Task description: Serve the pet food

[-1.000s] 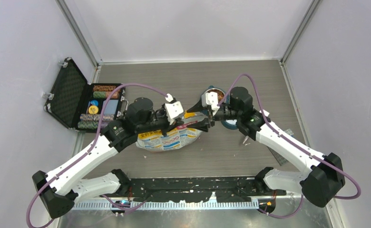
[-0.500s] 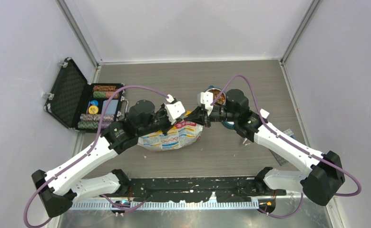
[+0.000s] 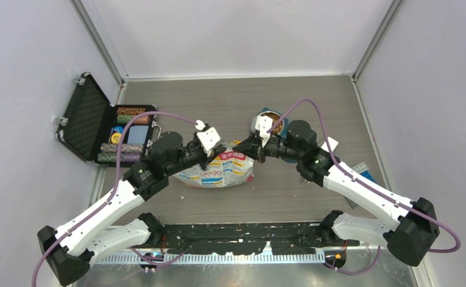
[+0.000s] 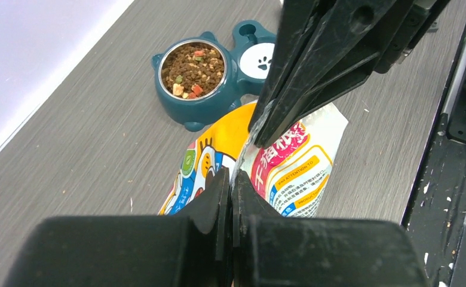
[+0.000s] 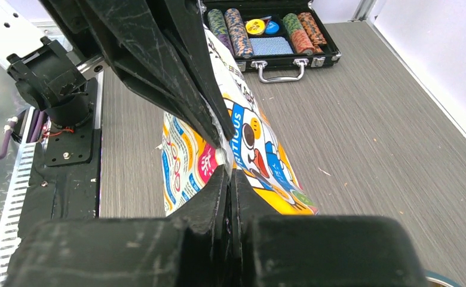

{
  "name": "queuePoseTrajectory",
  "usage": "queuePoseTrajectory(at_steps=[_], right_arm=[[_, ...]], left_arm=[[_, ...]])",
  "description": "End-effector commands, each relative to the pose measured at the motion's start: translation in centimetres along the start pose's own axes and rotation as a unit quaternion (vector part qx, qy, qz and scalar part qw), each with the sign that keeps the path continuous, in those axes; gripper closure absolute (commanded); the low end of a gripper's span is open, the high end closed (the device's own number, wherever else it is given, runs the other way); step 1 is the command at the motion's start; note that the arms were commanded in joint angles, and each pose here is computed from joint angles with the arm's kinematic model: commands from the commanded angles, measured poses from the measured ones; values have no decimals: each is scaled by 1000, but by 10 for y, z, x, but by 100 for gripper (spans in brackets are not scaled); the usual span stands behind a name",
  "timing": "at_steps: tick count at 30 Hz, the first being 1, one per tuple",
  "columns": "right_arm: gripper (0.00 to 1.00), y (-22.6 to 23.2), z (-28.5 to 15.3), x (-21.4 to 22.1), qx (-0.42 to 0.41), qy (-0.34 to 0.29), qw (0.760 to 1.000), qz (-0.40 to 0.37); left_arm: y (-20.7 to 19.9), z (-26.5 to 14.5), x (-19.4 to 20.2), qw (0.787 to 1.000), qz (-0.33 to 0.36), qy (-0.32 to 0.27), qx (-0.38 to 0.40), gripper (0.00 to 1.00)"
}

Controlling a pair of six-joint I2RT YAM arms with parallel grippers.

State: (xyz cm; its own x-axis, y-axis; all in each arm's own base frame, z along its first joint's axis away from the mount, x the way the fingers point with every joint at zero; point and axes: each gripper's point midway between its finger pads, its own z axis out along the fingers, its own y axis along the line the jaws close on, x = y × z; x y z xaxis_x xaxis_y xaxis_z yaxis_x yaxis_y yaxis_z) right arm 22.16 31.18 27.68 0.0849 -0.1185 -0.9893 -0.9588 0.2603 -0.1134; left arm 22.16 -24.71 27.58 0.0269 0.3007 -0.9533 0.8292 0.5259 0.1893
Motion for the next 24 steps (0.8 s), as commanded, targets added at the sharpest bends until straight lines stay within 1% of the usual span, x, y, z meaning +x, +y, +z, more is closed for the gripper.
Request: queuePoseTrajectory(at_steps=[1,3,4,5,7,9,10,11,12,13,17,19,20,21,23,24], right_arm=[[95,-45,-46,-26,131,-20,991,-13],[95,-46,-47,-26,132,-18,991,-12],[95,-46,-47,-26,131,-18,991,-12],[95,-45,-47,-26,127,-18,992,-12],[95,-44,-45,-26,118,-18,993,-11],[95,-41,-41,-25,105,-16,994,-11],[95,-40,-40,-27,98,-17,995,-11],[95,-39,-39,-26,94,-14,995,-12],[95,-38,-39,-26,92,-15,996,-13],[95,-38,-39,-27,93,-15,995,-15],[95,-37,-43,-28,96,-15,995,-23],[95,-35,-44,-30,93,-18,995,-26],[95,-34,-45,-30,91,-18,995,-25],[95,-33,-46,-32,90,-19,995,-27],[95,-32,-47,-33,91,-21,995,-28],[95,-32,-48,-33,90,-21,995,-28]], left_arm=[[110,-68,50,955,-6,108,-276,98],[120,-72,54,949,-16,115,-294,91],[122,-72,54,948,-21,116,-296,89],[122,-70,53,950,-24,112,-290,85],[114,-63,47,961,-25,100,-257,72],[104,-56,41,970,-23,89,-224,68],[101,-54,39,973,-23,84,-213,68],[100,-54,37,974,-23,81,-209,72],[99,-54,36,975,-21,78,-207,84],[99,-55,34,975,-18,75,-207,100],[93,-58,26,980,-4,56,-192,100],[96,-60,22,979,-3,49,-200,100],[101,-64,22,974,-5,51,-219,99],[104,-66,21,973,-7,51,-227,97],[104,-67,19,972,-11,51,-227,97],[101,-67,19,974,-12,53,-221,95]])
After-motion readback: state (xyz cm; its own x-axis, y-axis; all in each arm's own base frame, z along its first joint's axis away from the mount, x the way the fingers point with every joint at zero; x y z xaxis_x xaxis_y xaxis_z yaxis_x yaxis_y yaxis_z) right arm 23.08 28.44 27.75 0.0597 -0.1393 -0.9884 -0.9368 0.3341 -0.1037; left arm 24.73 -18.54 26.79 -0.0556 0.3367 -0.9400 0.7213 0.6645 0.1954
